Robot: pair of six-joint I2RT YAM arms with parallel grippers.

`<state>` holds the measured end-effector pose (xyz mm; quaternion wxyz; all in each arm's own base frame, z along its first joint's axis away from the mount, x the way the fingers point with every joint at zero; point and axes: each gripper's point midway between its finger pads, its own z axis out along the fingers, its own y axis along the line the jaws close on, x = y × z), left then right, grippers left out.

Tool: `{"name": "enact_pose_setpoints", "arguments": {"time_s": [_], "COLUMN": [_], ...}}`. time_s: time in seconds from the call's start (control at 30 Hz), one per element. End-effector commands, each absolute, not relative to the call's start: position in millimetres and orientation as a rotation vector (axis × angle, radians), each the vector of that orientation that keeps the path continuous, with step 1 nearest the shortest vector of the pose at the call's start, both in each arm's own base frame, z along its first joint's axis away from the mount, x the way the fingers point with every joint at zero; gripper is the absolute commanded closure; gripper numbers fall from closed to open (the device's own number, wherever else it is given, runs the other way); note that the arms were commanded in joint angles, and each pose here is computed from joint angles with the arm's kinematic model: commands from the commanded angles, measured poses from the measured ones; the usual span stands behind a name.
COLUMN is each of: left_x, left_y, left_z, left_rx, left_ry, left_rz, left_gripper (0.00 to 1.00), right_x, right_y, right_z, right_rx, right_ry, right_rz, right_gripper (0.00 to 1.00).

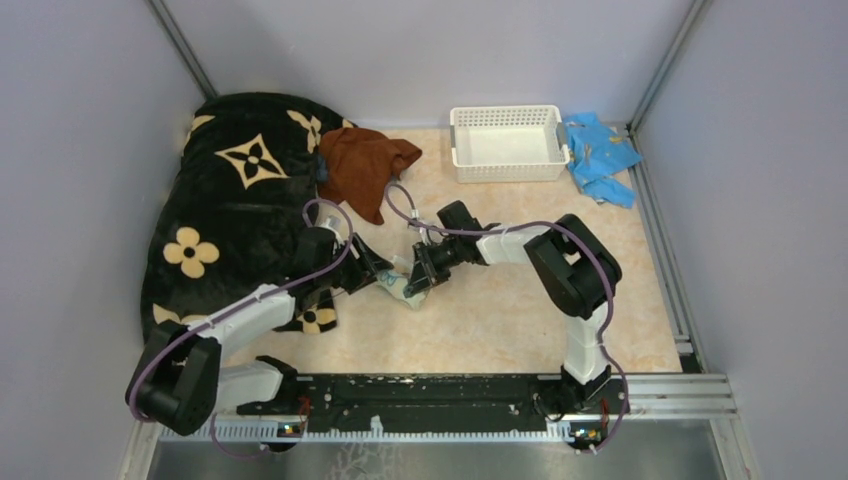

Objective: Roll the towels
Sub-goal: Roll the towel at the center of the board.

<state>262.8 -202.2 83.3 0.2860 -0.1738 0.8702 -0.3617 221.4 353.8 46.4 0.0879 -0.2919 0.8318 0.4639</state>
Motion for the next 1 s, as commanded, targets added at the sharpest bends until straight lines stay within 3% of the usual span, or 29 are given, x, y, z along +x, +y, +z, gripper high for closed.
{"name": "enact_pose_setpoints", "arguments": {"time_s": [0.0,0.27,0.4,0.57,0.77,0.97], "left_x": [256,251,251,248,243,242], "left_y": [-207,-191,-189,-186,-185,-185], "left_z": [68,18,3,-10,-18,-20], "left_rx": [-0.484,-0.622,-0.625,-0.621,-0.615,-0.608], "left_ry": [2.380,2.514,2.567,2.613,2.649,2.659], "left_rz": [-0.996,-0.821,-0.759,-0.715,-0.688,-0.687], "left_gripper": [0.32,0.35,0.39,0.42,0.43,0.43], "right_x": [218,230,240,261,268,244], "right_y": [358,353,345,326,323,349], "right_z": [54,29,36,56,100,113], "right_rx": [-0.718,-0.646,-0.693,-0.784,-0.945,-1.185], "right_ry": [2.534,2.649,2.612,2.505,2.228,1.966], "right_rz": [1.701,1.588,1.402,0.969,0.486,0.269], "right_gripper": [0.99,0.92,0.76,0.54,0.47,0.43]}}
